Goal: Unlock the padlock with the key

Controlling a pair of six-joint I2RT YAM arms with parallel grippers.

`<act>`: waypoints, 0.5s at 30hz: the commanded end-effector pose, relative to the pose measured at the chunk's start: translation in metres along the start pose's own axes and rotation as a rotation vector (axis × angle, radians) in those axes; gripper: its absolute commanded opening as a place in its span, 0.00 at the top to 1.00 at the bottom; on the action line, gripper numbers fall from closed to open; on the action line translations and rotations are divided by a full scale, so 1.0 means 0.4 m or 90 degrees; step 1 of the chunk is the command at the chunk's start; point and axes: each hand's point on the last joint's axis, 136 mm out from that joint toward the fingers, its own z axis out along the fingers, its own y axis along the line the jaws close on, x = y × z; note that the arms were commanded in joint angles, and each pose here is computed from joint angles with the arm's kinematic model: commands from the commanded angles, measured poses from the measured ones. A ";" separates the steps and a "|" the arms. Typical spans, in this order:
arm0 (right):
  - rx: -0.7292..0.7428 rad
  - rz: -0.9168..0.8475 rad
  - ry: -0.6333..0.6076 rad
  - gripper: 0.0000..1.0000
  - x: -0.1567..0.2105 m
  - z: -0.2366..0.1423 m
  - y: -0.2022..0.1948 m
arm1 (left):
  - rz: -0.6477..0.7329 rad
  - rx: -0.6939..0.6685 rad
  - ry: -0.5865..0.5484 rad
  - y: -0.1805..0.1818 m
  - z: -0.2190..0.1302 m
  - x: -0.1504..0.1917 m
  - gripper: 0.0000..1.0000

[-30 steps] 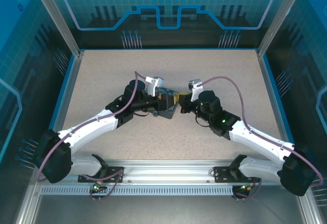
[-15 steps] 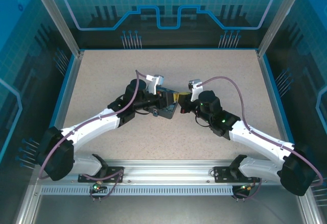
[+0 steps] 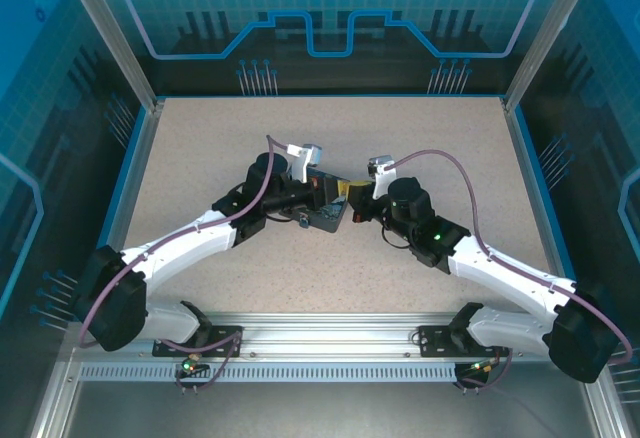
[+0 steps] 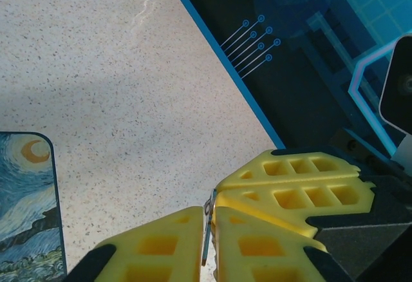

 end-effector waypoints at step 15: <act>-0.177 -0.089 0.087 0.40 0.020 -0.089 0.036 | 0.236 -0.043 0.068 -0.057 -0.086 -0.024 1.00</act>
